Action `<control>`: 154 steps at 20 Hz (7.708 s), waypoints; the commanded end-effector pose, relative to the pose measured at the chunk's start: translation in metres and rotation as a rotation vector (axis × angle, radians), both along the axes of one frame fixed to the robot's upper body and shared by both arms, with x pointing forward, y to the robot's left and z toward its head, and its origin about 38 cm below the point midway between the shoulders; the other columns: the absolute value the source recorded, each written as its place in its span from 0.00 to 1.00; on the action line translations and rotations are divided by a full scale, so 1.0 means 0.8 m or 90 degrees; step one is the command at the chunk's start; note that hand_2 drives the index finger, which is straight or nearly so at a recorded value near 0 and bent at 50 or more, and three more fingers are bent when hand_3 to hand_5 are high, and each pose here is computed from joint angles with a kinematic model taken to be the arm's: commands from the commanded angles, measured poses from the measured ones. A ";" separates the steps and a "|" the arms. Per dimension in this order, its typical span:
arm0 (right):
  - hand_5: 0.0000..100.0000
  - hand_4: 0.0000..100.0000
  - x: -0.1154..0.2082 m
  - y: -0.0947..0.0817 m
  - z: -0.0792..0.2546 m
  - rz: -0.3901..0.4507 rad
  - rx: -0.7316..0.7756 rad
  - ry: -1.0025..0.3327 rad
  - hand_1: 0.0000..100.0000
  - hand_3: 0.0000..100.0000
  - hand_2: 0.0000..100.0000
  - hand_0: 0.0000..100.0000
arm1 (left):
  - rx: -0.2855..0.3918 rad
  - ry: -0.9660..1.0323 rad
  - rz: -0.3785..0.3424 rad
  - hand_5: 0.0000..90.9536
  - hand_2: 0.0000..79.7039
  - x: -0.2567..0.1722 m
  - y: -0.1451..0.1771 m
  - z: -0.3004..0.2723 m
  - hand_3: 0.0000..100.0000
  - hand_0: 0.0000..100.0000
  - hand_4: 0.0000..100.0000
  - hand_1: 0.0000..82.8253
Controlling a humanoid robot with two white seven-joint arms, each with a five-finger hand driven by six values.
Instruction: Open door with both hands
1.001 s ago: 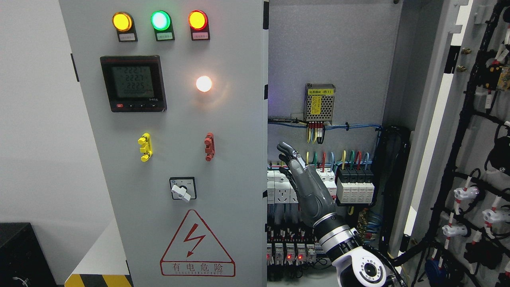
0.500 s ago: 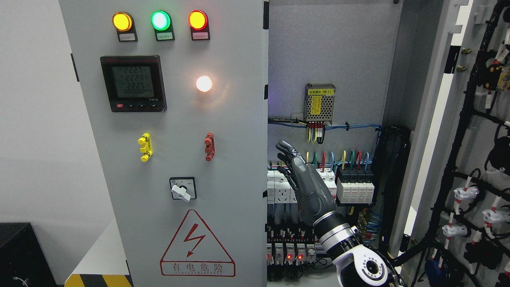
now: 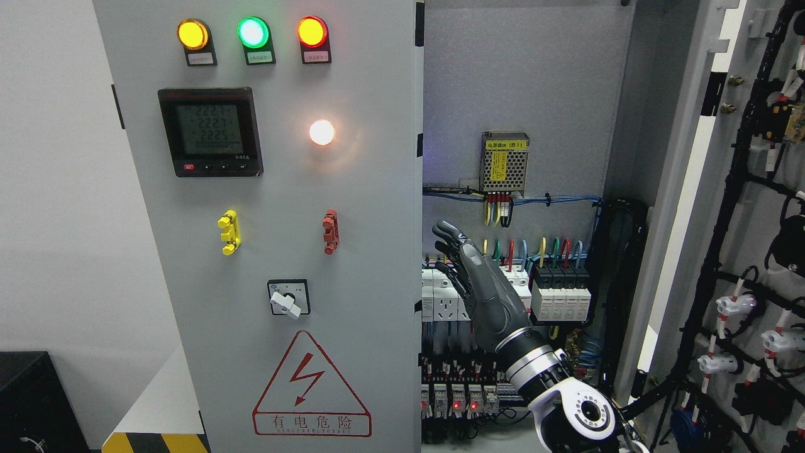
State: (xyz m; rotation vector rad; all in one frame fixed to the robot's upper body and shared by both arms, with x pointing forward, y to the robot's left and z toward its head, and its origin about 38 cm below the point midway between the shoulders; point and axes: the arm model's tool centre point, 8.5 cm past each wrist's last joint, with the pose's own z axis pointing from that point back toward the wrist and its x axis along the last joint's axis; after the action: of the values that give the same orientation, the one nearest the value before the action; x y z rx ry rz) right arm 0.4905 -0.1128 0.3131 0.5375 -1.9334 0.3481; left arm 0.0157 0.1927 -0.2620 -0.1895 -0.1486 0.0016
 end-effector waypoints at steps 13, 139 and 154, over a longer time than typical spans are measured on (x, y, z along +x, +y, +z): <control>0.00 0.00 0.006 -0.004 0.001 0.046 0.032 0.044 0.14 0.00 0.00 0.07 | 0.002 -0.006 0.003 0.00 0.00 0.001 0.001 0.000 0.00 0.12 0.00 0.67; 0.00 0.00 0.004 -0.001 0.037 0.275 0.011 0.071 0.14 0.00 0.00 0.07 | 0.002 -0.007 0.003 0.00 0.00 0.001 0.001 0.000 0.00 0.12 0.00 0.67; 0.00 0.00 -0.041 0.035 0.030 0.349 -0.043 0.040 0.14 0.00 0.00 0.07 | 0.002 -0.007 0.003 0.00 0.00 0.001 0.001 0.000 0.00 0.12 0.00 0.67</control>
State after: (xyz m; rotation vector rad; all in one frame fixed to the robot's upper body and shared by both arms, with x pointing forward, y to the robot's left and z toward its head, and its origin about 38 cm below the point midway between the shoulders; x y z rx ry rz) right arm 0.4773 -0.1034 0.3331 0.9875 -1.6858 0.6290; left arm 0.0155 0.1913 -0.2619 -0.1917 -0.1483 0.0065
